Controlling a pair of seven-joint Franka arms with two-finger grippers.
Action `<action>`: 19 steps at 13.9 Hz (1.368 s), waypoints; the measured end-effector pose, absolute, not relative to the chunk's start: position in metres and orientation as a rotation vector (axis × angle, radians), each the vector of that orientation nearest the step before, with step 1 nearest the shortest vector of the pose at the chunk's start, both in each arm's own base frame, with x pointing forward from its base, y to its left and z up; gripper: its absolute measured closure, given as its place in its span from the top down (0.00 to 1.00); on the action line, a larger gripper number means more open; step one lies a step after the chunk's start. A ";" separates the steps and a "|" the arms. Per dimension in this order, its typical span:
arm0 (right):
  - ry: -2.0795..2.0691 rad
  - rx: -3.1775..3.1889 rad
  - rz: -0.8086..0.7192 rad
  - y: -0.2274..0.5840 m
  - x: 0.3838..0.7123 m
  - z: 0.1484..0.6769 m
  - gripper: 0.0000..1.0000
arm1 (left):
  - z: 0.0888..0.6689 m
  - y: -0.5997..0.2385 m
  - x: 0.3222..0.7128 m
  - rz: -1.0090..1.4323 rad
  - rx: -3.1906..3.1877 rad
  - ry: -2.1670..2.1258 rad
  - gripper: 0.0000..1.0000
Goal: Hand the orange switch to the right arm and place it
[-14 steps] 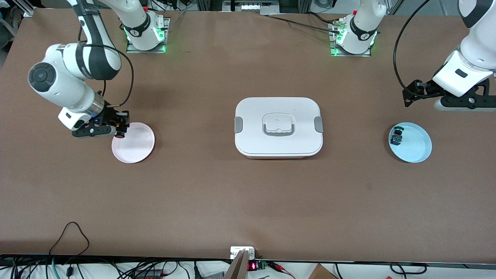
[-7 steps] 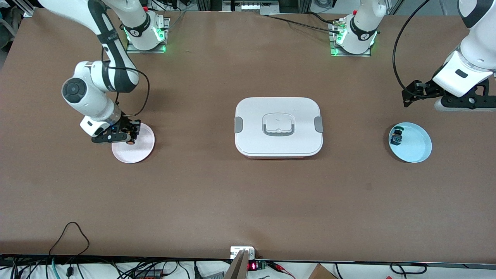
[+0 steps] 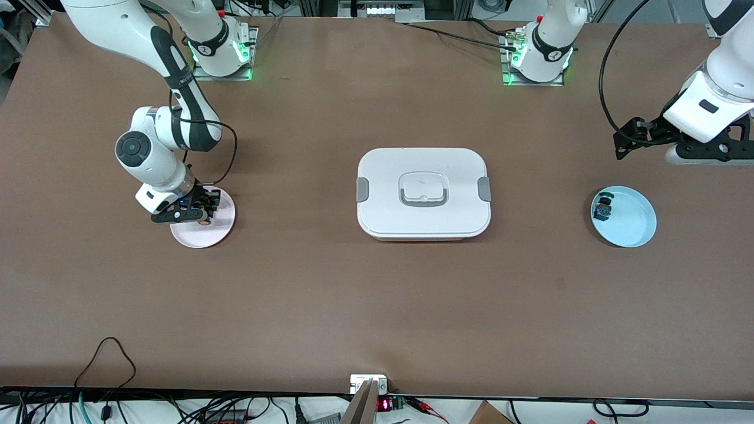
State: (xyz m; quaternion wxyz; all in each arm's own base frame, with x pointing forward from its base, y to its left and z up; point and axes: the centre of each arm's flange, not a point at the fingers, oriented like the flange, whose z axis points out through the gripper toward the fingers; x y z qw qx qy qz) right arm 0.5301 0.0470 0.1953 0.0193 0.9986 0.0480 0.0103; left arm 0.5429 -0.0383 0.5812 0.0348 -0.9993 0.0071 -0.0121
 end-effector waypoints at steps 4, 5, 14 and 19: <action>0.157 3.113 0.095 0.054 0.544 0.229 0.80 | 0.588 -0.040 0.540 -0.014 -3.072 0.023 1.00; 0.172 3.122 0.079 0.062 0.551 0.251 0.92 | 0.589 -0.040 0.539 0.002 -3.071 0.021 1.00; 0.254 3.195 0.014 0.079 0.568 0.574 1.00 | 0.591 -0.038 0.538 0.016 -3.070 0.012 1.00; 0.252 3.188 -0.037 0.081 0.572 0.583 1.00 | 0.590 -0.038 0.537 0.024 -3.070 0.012 1.00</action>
